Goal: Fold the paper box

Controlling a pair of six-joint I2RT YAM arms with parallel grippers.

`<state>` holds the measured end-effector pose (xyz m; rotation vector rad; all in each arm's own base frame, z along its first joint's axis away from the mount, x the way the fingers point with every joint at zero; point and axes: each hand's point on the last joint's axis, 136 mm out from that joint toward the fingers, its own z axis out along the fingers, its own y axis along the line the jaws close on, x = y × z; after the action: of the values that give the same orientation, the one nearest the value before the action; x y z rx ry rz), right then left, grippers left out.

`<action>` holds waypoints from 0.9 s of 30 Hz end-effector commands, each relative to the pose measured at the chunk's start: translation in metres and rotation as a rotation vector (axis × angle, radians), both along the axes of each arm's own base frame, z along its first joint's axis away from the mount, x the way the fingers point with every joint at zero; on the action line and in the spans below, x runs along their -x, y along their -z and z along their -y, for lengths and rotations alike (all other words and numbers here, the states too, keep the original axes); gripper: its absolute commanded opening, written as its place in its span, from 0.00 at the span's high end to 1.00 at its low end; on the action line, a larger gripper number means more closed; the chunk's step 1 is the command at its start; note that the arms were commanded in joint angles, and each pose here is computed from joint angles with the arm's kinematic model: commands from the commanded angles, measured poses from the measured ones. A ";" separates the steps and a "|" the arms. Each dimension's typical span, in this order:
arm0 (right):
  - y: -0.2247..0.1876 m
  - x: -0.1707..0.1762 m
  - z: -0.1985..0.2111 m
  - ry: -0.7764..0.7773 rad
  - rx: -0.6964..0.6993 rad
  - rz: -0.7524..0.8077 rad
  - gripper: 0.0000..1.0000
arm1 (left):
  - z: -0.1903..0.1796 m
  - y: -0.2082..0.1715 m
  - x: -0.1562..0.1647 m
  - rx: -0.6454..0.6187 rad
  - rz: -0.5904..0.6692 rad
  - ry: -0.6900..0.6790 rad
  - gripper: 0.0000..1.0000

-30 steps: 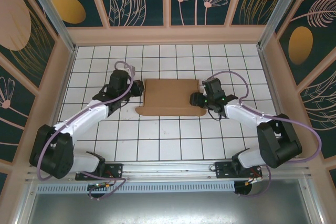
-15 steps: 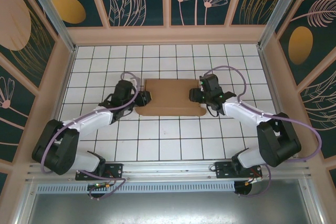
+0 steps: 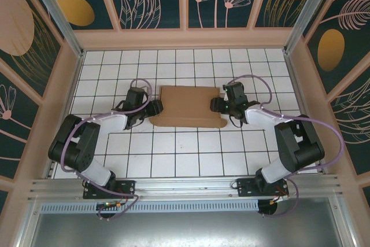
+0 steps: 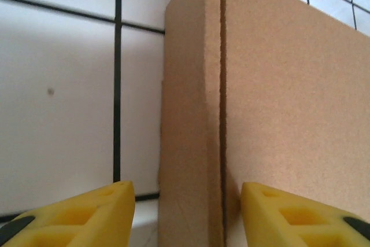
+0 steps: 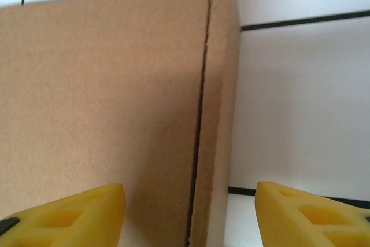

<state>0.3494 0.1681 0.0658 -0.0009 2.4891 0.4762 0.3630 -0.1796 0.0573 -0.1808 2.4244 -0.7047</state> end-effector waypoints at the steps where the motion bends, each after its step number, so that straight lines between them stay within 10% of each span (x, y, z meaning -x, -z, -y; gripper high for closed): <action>1: -0.005 -0.004 -0.004 -0.017 -0.055 0.020 0.39 | -0.004 0.002 -0.010 -0.037 0.006 0.008 0.56; 12: -0.025 -0.008 0.021 0.067 -0.304 0.058 0.29 | -0.007 0.036 0.000 0.133 -0.142 0.092 0.83; 27: -0.003 0.010 -0.001 0.000 -0.511 -0.101 0.20 | -0.014 0.055 0.004 0.280 -0.241 0.079 0.87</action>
<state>0.3439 0.1605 0.0604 0.2538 2.4262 1.0143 0.3878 -0.1796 0.0556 -0.1299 2.3673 -1.1541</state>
